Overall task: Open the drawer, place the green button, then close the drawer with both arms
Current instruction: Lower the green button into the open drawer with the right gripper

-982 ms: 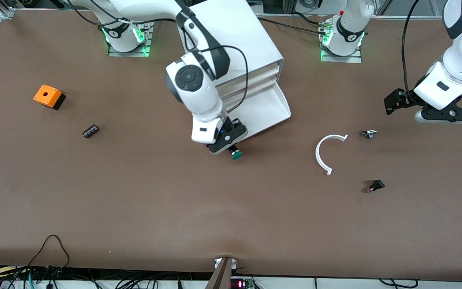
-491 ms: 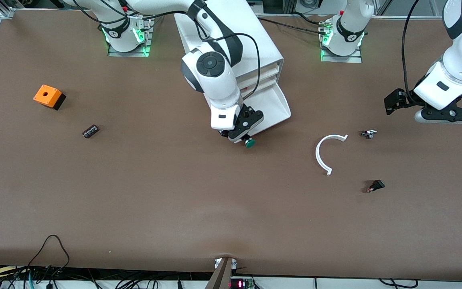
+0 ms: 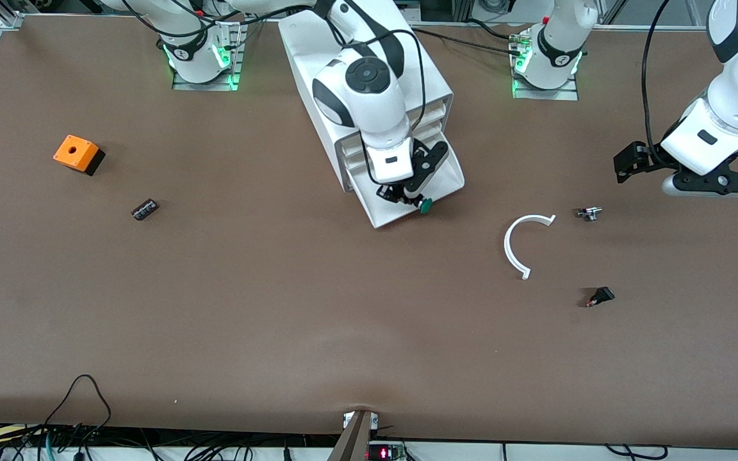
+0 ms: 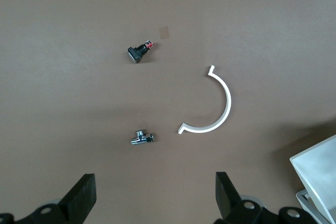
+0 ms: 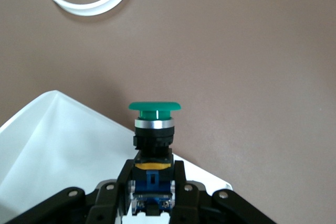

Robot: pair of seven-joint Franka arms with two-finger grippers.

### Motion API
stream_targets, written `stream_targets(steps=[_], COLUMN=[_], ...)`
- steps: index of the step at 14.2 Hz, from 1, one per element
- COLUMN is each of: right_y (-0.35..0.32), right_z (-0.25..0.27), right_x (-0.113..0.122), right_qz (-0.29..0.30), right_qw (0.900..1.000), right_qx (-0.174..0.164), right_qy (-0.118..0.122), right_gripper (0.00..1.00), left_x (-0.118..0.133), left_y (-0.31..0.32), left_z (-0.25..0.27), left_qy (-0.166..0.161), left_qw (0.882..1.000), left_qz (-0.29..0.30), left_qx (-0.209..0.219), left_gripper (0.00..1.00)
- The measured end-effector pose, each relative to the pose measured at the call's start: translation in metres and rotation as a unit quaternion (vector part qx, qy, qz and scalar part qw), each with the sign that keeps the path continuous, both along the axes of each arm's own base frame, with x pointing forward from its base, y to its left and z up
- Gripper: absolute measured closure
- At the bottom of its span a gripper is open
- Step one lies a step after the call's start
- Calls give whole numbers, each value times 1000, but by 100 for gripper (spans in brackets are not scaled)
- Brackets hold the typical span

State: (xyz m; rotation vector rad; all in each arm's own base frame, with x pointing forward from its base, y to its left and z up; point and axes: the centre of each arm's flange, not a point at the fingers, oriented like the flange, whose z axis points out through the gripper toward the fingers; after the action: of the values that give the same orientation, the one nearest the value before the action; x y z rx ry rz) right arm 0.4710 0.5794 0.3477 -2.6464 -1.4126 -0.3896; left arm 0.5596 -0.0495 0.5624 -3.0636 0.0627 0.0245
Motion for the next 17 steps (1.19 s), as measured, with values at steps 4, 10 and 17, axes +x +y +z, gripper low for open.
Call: stream_targets(steps=[4, 10, 17], right_y=[6, 1, -2], right_z=[-4, -8, -21], right_x=[-9, -6, -5], right_qz=[81, 180, 217], right_qw=[996, 981, 972], right_qx=[-27, -57, -80], right_qy=[-23, -37, -41], right_gripper=[67, 67, 67], left_x=[0, 0, 0], left_y=[0, 0, 0], left_z=[0, 0, 0], left_qy=[0, 0, 0], left_qw=[1000, 1000, 1000], left_qz=[0, 0, 0], left_qx=[0, 0, 0], left_gripper=[0, 0, 0])
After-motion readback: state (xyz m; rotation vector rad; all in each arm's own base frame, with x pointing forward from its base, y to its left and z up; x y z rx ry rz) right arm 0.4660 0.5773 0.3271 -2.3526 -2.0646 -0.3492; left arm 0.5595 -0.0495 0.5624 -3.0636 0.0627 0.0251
